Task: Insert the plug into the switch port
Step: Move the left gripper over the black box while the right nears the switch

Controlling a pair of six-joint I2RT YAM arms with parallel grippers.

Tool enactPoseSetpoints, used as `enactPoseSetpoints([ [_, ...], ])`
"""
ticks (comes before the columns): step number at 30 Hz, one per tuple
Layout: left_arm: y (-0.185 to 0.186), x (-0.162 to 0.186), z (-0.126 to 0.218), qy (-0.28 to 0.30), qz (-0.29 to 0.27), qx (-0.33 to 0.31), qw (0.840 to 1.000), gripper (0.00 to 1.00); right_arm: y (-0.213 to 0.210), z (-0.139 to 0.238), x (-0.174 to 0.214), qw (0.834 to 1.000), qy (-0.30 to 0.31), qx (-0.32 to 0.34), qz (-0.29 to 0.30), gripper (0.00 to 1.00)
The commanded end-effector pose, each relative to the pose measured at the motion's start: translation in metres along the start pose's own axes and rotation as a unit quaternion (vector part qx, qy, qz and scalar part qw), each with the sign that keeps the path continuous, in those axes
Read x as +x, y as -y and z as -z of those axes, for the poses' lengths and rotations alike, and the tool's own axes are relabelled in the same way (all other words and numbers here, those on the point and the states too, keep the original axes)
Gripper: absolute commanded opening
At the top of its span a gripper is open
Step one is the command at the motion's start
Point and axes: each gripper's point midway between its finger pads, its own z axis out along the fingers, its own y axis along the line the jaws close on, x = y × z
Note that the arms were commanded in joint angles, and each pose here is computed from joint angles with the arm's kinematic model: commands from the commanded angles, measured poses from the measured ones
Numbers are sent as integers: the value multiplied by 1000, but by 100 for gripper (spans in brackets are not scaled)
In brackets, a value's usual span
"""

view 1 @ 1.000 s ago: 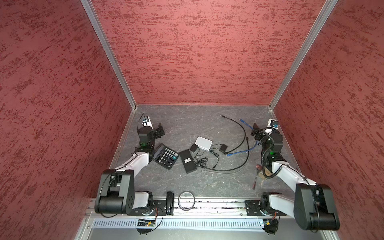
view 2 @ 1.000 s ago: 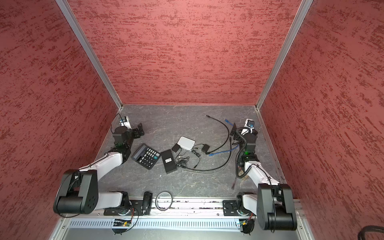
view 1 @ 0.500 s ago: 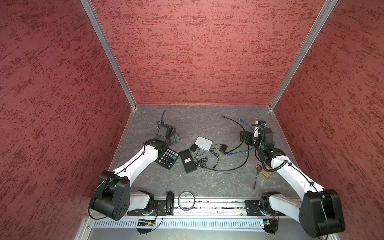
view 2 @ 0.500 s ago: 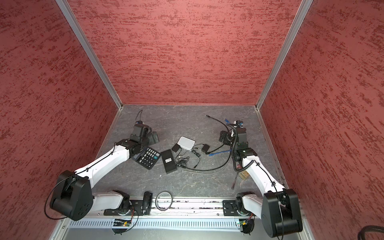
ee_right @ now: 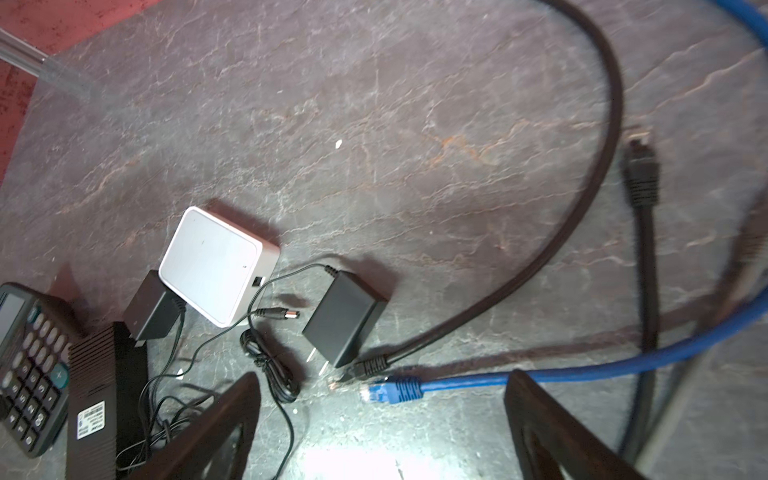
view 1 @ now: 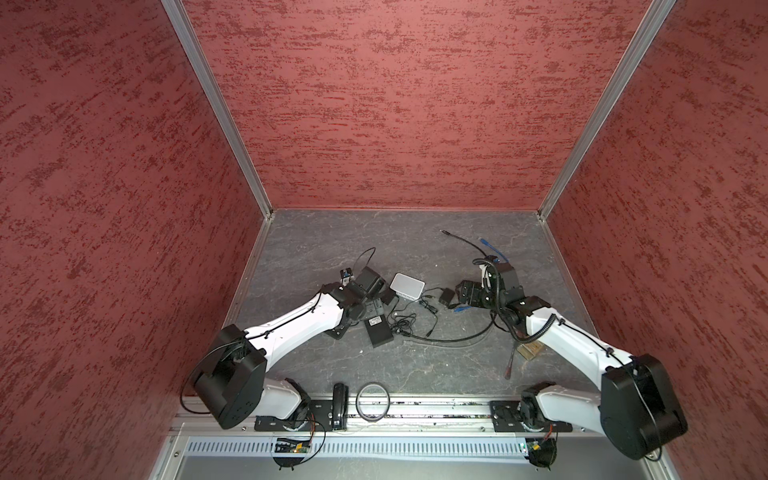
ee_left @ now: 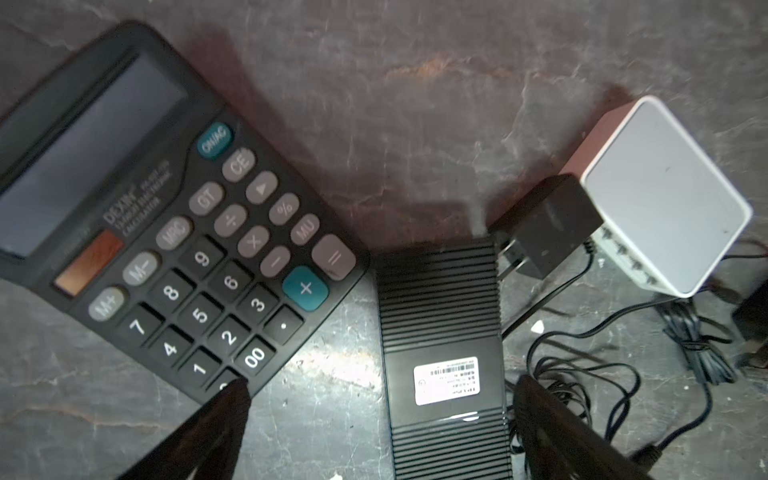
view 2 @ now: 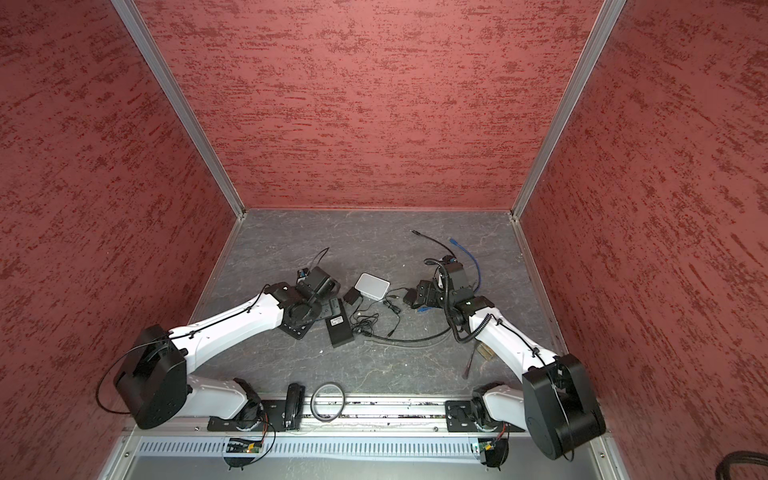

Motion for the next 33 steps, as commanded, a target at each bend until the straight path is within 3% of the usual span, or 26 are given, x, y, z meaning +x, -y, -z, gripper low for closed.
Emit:
enactPoseSetpoints([
  [1, 3, 8, 4, -14, 21, -15, 1000, 100, -7, -5, 3, 1000, -2, -16, -11, 93],
  [20, 37, 34, -36, -67, -16, -29, 997, 99, -20, -22, 13, 998, -14, -52, -19, 93],
  [27, 40, 42, -51, -82, -15, -30, 996, 95, -22, -27, 16, 998, -19, -55, -22, 92],
  [33, 34, 43, -57, -80, -18, -39, 996, 85, -24, -30, 19, 998, -27, -57, -22, 92],
])
